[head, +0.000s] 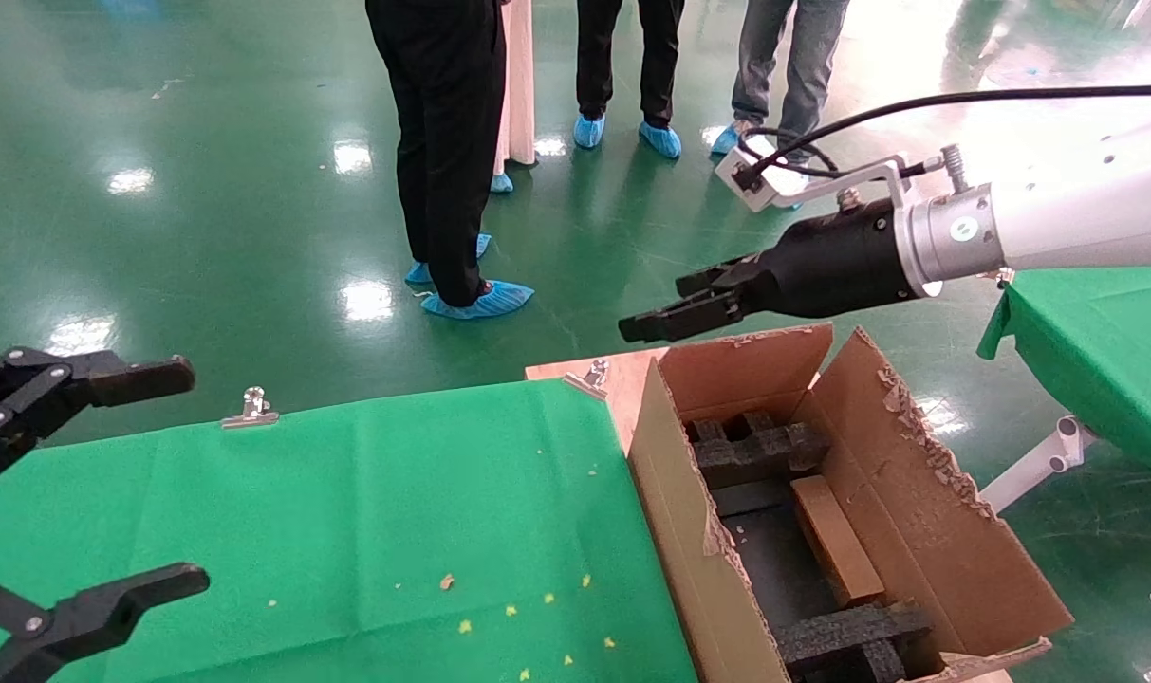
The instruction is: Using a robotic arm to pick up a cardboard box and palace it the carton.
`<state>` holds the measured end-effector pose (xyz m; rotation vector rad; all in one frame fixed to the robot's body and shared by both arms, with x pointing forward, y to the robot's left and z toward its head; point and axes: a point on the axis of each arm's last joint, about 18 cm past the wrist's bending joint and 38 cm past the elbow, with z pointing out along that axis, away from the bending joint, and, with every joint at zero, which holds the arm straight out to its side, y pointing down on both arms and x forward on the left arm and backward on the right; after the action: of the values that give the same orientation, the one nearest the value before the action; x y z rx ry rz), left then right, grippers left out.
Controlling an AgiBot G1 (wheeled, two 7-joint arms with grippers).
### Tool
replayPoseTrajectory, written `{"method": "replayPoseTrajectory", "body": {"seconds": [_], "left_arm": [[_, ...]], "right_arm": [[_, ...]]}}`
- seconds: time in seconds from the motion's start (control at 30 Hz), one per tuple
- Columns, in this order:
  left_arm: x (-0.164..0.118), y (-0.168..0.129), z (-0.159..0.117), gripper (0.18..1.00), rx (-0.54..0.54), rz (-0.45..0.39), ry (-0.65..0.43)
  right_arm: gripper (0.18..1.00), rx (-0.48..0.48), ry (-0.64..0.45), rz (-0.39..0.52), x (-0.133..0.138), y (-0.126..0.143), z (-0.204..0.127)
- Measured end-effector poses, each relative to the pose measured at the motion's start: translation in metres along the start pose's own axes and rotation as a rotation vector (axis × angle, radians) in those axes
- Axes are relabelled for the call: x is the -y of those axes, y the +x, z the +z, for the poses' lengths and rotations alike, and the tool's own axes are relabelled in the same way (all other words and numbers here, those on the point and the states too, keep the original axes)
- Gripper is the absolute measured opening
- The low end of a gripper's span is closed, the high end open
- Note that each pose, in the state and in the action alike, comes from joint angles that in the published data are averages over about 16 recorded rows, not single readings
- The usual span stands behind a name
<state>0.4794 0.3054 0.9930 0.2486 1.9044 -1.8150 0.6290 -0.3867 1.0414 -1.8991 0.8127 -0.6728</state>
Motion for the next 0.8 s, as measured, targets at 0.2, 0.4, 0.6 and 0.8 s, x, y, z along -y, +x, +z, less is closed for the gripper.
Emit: {"method": "replayPoseTrajectory", "body": {"seconds": [0.2,0.4,0.6,0.8], "left_arm": [[0.000,0.000,0.000,1.000,0.000,0.000,0.000],[0.000,0.000,0.000,1.000,0.000,0.000,0.000],[0.000,0.000,0.000,1.000,0.000,0.000,0.000],[0.000,0.000,0.000,1.000,0.000,0.000,0.000]], "right_arm": [[1.001,0.036,0.008,-0.002,-0.003,-0.007,0.007],[1.001,0.127,0.030,-0.009,-0.010,-0.026,0.023],[1.001,0.260,0.082,-0.031,-0.016,-0.056,0.039],[1.001,0.377,0.145,-0.061,-0.020,-0.084,0.047]]}}
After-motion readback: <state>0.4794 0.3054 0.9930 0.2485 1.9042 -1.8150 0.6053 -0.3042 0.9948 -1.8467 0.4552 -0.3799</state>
